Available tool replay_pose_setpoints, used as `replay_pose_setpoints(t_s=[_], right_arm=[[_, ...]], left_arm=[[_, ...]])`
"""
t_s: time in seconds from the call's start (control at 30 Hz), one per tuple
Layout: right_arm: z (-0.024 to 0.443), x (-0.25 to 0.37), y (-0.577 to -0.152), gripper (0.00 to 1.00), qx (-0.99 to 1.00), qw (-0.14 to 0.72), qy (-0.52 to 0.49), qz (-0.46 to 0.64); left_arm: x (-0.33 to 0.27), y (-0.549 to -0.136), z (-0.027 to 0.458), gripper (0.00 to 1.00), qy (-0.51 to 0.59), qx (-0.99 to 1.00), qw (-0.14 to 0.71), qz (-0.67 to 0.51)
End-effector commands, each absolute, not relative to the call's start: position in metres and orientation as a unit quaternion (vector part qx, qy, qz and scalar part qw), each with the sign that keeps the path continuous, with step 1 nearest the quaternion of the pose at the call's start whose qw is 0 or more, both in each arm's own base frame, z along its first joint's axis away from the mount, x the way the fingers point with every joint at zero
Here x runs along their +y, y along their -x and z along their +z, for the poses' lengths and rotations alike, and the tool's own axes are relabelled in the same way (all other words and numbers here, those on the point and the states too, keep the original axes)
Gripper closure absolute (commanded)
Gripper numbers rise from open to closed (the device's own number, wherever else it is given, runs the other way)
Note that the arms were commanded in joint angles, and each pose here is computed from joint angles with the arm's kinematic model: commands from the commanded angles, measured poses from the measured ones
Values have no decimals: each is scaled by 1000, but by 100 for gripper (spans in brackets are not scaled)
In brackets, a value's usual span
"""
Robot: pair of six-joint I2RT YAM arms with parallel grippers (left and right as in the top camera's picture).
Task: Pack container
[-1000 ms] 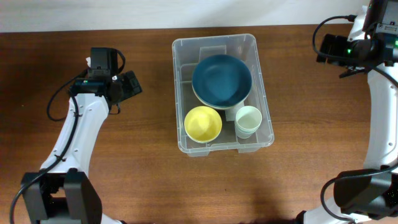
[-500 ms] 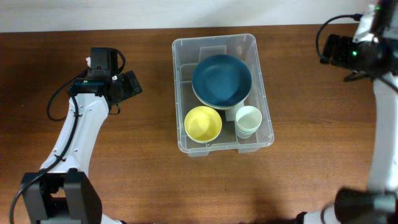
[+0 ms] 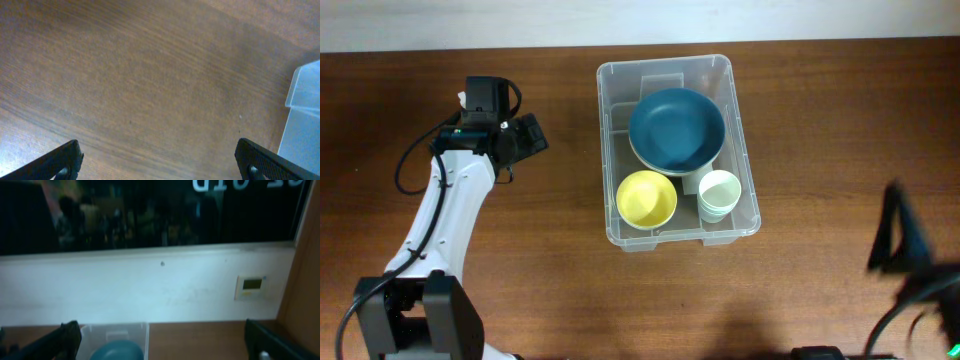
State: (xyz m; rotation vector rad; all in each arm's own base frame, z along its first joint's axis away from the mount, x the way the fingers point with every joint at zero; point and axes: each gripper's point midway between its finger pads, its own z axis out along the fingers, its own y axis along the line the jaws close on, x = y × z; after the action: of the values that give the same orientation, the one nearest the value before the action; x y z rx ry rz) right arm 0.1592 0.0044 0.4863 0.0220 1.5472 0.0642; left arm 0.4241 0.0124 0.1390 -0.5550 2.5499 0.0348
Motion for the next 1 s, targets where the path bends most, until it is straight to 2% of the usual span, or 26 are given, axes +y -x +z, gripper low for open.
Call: replay_pose_setpoints(t_s=[0.0, 0.17, 0.37, 0.73, 0.97], right_arm=[[408, 4, -168, 1, 722, 691, -12, 27], [342, 4, -180, 1, 682, 731, -2, 20], [288, 8, -214, 1, 646, 763, 5, 26], [226, 8, -241, 1, 653, 757, 3, 26], [205, 6, -244, 1, 667, 745, -1, 21]], left_arm=[[15, -424, 141, 0, 209, 941, 266, 17], [15, -424, 141, 0, 209, 941, 266, 17], [15, -424, 141, 1, 209, 941, 266, 17], [15, -424, 141, 1, 209, 941, 266, 17], [15, -424, 141, 1, 209, 941, 266, 17]])
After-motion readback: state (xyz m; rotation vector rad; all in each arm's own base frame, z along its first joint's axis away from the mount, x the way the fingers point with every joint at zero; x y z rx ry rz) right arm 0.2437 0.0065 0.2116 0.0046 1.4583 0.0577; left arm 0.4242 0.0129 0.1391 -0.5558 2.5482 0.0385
